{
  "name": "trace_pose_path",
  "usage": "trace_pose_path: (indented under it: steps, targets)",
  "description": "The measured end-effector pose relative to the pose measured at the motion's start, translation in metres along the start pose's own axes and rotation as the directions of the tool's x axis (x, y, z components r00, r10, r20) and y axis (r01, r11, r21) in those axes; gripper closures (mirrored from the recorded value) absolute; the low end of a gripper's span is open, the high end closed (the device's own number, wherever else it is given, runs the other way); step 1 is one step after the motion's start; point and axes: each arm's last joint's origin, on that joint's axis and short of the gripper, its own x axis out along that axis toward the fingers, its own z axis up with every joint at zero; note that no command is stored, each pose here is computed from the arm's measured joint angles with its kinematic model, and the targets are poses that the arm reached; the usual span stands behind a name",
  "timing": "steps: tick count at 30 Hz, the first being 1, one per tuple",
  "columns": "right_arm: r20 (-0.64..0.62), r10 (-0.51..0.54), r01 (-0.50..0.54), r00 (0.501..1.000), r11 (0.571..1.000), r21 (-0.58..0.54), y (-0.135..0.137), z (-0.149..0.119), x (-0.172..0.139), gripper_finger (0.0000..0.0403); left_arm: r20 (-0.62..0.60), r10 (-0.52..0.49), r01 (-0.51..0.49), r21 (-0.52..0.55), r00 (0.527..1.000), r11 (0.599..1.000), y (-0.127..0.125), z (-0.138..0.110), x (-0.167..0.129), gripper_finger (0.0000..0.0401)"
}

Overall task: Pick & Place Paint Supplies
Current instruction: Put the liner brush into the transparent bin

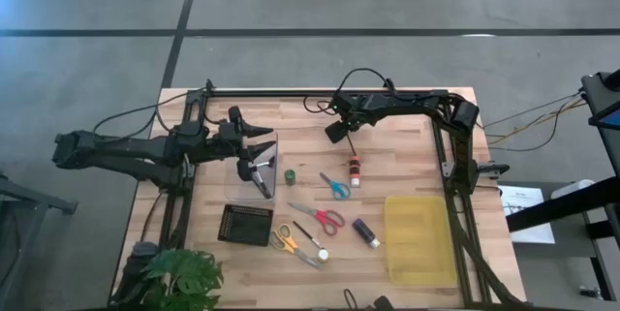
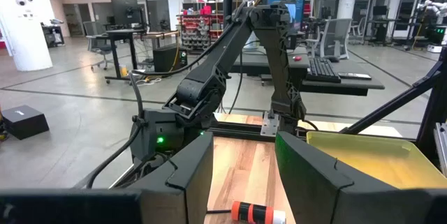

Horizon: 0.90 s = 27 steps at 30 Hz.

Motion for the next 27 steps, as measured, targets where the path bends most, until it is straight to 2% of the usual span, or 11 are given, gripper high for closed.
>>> trace_pose_path:
  steps: [5, 7, 10, 14, 18, 22, 27]
  targets:
    - [0.006, 0.002, -0.002, 1.000, 1.000, 0.009, -0.002, -0.005, 0.004, 0.0220, 0.001, 0.000, 0.000, -0.002, 1.000, 1.000, 0.000, 0.000, 0.000, 0.0236]
    - [0.010, 0.008, -0.008, 1.000, 1.000, 0.010, -0.003, -0.006, 0.005, 0.0233, 0.001, 0.000, 0.000, -0.003, 1.000, 1.000, 0.000, 0.000, 0.000, 0.0236]
    - [0.007, 0.017, -0.017, 1.000, 1.000, 0.014, -0.005, -0.008, 0.007, 0.0282, 0.001, 0.000, 0.000, -0.011, 1.000, 1.000, 0.000, 0.000, 0.000, 0.0236]
    - [0.005, 0.015, -0.015, 1.000, 1.000, -0.003, -0.006, -0.009, 0.008, 0.0375, 0.002, 0.000, 0.000, -0.025, 1.000, 1.000, 0.000, 0.000, 0.000, 0.0236]
    - [0.028, 0.031, -0.030, 0.999, 0.999, -0.030, -0.006, -0.009, 0.004, 0.0392, 0.001, 0.000, 0.000, -0.030, 1.000, 1.000, 0.000, 0.000, 0.000, 0.0236]
    - [0.083, 0.097, -0.092, 0.992, 0.994, -0.065, 0.002, -0.013, -0.016, 0.0395, -0.005, 0.000, 0.000, -0.032, 1.000, 0.999, 0.000, 0.000, 0.000, 0.0236]
    - [0.290, 0.226, -0.198, 0.930, 0.972, -0.123, 0.013, -0.012, -0.073, 0.0395, -0.022, -0.001, 0.000, -0.027, 1.000, 1.000, 0.000, -0.002, 0.000, 0.0236]
